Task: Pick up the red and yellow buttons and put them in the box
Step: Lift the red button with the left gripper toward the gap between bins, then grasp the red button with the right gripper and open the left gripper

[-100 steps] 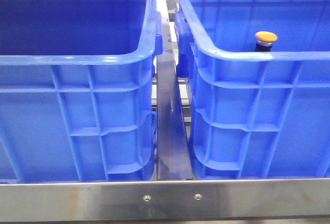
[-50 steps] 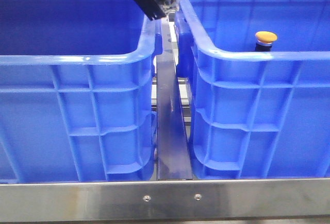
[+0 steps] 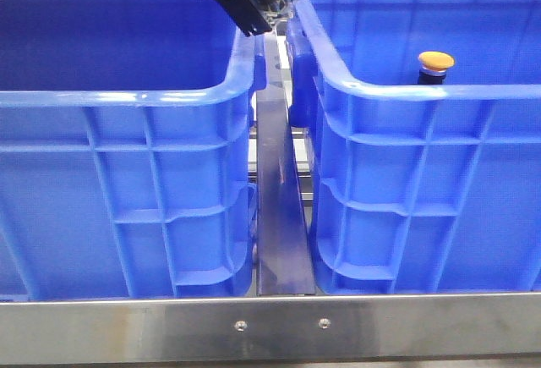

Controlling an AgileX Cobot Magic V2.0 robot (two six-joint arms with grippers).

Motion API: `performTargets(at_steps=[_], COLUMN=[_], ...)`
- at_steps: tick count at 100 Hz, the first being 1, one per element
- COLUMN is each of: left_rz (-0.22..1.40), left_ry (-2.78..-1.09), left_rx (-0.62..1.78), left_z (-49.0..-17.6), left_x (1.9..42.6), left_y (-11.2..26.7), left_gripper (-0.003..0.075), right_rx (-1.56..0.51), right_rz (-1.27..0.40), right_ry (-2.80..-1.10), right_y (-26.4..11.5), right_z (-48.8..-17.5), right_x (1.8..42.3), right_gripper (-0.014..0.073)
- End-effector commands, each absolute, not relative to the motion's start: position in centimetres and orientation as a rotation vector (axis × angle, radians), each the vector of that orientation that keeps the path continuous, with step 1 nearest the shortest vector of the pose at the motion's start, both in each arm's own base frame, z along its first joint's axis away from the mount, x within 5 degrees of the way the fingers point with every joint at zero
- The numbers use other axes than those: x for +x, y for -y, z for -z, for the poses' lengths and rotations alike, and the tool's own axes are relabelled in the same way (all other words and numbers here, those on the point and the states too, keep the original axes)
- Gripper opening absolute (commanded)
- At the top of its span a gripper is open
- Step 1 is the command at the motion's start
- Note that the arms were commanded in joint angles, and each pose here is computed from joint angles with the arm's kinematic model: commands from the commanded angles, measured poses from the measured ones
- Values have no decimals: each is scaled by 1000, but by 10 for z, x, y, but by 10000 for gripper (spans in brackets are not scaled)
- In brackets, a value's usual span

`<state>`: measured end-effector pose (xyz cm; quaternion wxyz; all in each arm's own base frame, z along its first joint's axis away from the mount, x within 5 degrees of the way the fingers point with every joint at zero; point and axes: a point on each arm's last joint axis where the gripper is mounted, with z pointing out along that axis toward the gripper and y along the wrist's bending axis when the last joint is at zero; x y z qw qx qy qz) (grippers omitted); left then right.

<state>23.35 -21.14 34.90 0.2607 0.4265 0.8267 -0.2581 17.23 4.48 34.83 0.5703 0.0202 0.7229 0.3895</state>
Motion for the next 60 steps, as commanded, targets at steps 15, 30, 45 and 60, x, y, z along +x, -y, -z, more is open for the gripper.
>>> performTargets(at_steps=[15, 30, 45, 60], left_rz=[748, 747, 747, 747], left_ry=[-2147, -2144, -2143, -2143], left_rx=[1108, 1105, 1104, 1104], left_z=[-372, -372, -372, -372], left_x=[227, 228, 228, 228], left_y=[212, 212, 212, 212], left_gripper=[71, 71, 71, 71], right_rx=[-33, -38, -8, 2], right_rz=[-1351, -1504, -1545, -1578], right_ry=[-1801, -1868, -1914, -1964], right_y=[-65, -70, -70, -78], right_z=[-363, -358, -348, -335], right_x=[196, 218, 238, 249], right_gripper=[556, 556, 556, 556])
